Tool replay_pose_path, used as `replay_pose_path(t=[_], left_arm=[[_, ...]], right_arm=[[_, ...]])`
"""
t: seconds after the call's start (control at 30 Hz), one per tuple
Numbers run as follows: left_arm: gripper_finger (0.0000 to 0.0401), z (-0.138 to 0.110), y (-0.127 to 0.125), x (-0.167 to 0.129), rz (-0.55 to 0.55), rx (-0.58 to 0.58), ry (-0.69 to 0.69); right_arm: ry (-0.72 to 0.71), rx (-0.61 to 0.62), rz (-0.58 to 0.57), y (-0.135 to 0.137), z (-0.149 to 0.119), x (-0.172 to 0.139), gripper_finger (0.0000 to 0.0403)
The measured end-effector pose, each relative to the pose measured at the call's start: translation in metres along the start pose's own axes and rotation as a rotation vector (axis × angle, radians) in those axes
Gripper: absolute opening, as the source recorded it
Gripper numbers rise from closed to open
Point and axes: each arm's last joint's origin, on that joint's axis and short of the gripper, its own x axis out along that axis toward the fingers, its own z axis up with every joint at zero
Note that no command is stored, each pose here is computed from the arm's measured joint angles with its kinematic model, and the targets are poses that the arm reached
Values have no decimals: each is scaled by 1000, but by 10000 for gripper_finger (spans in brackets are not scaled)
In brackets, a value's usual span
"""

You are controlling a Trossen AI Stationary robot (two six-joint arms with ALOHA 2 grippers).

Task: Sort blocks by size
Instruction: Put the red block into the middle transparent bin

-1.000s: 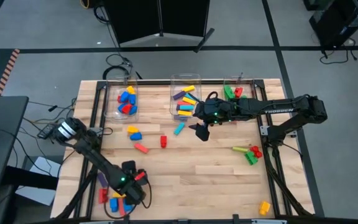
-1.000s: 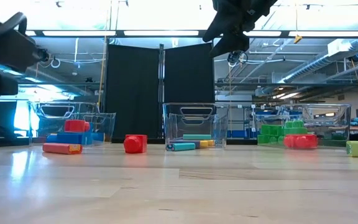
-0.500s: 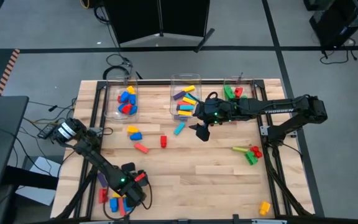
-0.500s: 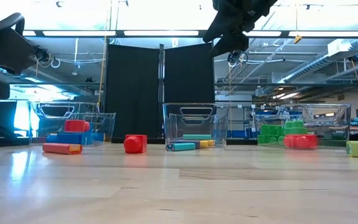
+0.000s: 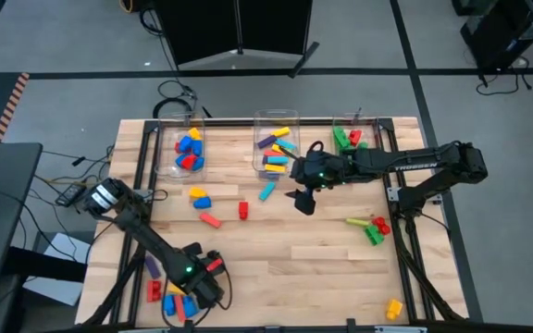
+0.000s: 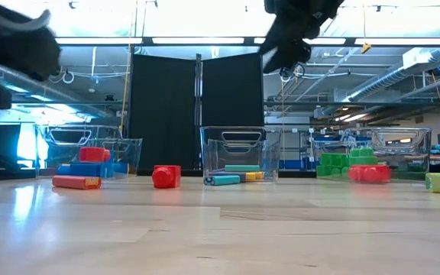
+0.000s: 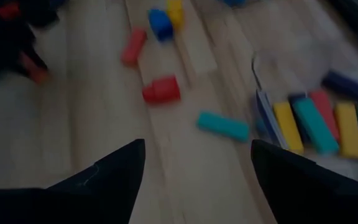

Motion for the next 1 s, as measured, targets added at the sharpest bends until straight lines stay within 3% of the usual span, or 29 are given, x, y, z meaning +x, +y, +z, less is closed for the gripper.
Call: replay_pose_path(t=[0.23, 0.53, 0.8, 0.9, 1.0], left_arm=[[102, 31, 3, -8, -57, -99, -15], [102, 81, 25, -23, -83, -8, -81], [102, 141, 94, -51, -82, -30, -194], [109, 164, 128, -60, -84, -128, -249], [125, 186, 164, -72, -101, -245, -293]], right_arm=[[120, -20, -32, -8, -32, 8, 300], [62, 154, -21, -28, -104, -8, 305], [-35, 253, 56, -32, -147, -42, 302], [-43, 248, 84, -29, -157, -48, 304], [-7, 220, 24, -26, -166, -51, 305]])
